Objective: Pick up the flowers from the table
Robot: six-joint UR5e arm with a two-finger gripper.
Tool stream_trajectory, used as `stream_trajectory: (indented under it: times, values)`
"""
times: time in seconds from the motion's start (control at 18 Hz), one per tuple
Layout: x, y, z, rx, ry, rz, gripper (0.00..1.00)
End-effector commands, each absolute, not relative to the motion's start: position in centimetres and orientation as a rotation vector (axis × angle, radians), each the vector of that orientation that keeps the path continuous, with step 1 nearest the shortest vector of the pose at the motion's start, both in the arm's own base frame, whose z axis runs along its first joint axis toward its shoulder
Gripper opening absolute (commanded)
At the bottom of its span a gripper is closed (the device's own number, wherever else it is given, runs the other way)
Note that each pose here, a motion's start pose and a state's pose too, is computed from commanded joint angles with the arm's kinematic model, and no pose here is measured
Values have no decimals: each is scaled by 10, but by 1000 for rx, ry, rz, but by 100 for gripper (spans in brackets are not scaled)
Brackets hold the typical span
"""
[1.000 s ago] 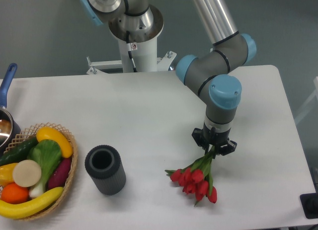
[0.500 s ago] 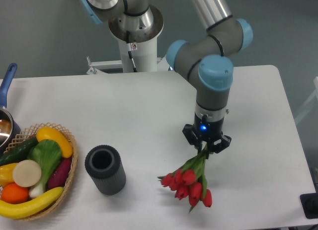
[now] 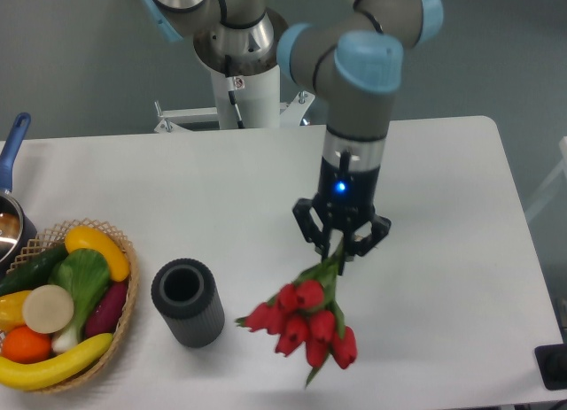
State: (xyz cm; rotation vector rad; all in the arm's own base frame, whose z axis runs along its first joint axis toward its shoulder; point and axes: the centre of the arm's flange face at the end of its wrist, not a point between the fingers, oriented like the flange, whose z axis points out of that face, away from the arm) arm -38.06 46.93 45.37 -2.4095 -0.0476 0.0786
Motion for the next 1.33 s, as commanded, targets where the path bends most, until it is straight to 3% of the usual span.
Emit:
stream_trajectory:
  times: [0.5, 1.33]
  values:
    - [-362, 466, 470, -2211, 31, -119, 31]
    - [-360, 467, 470, -2206, 38, -124, 31]
